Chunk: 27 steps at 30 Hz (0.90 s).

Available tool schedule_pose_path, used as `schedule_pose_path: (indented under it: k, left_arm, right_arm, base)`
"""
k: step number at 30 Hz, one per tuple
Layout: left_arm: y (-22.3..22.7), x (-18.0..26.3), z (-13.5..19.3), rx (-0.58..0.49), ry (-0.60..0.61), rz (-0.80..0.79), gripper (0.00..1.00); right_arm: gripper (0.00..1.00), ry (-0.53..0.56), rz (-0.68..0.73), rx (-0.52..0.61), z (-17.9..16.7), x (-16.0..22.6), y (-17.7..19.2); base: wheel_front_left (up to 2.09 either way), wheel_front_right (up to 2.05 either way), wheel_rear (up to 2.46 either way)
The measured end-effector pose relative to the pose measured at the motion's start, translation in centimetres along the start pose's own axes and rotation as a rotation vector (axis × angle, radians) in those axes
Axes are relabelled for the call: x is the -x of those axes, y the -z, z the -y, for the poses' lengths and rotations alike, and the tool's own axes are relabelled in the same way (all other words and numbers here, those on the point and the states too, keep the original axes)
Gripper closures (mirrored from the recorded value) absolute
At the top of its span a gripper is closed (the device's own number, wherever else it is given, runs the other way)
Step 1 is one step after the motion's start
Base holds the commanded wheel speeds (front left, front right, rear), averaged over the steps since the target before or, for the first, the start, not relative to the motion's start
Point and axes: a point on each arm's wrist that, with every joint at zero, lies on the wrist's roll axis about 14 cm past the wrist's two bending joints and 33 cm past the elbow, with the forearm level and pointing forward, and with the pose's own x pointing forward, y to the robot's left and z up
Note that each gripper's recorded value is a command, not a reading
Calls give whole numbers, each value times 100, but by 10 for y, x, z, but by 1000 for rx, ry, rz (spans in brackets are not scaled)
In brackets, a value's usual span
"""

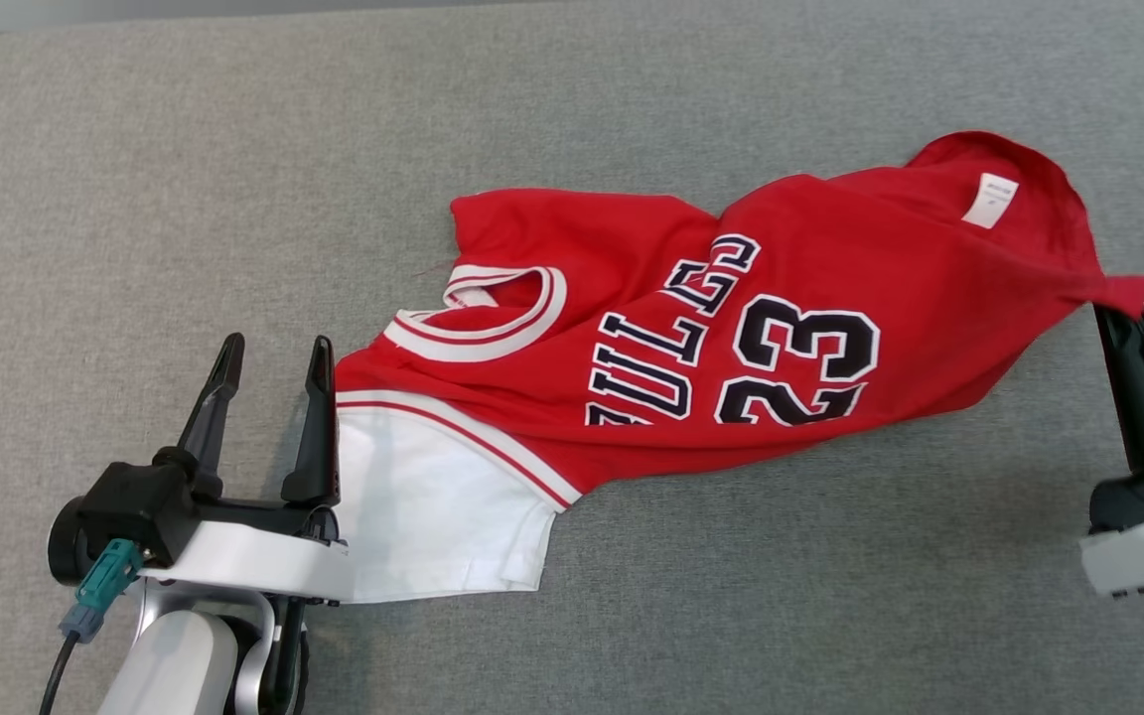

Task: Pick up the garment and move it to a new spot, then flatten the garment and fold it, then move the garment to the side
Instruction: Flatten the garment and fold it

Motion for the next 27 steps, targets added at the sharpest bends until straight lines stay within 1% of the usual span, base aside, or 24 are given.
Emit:
schedule_pose_path:
  k: [7, 11, 12, 16, 20, 21, 22, 23, 27]
  left_arm:
    - [3, -4, -7, 3, -19, 0, 0]
    - [7, -7, -11, 8, -29, -5, 0]
    - [10, -8, -14, 9, -39, -11, 0]
    - [17, -8, -21, 8, -58, -25, 0]
    - [21, -8, -26, 8, -72, -36, 0]
    - [22, -8, -27, 6, -74, -36, 0]
    - [22, -8, -26, 5, -73, -37, 0]
    - [22, -8, -26, 6, -73, -36, 0]
    - [20, -10, -21, 7, -58, -28, 0]
  right_arm:
    - [100, -83, -53, -18, -12, -44, 23]
    - [100, -121, -104, -27, -20, -69, 44]
    - [100, -137, -137, -35, -23, -81, 57]
    - [100, -157, -200, -50, -29, -99, 84]
    - [100, -160, -251, -68, -31, -107, 106]
    - [82, -159, -251, -69, -31, -108, 107]
    - [42, -157, -244, -73, -31, -107, 108]
    - [0, -151, -240, -80, -30, -106, 108]
    - [0, -106, -185, -110, -19, -99, 100]
  base:
    - [0, 0, 0]
    - [0, 0, 0]
    - [0, 0, 0]
    - [0, 0, 0]
    - [0, 0, 0]
    - [0, 0, 0]
    - [0, 0, 0]
    - [0, 0, 0]
    - [0, 0, 0]
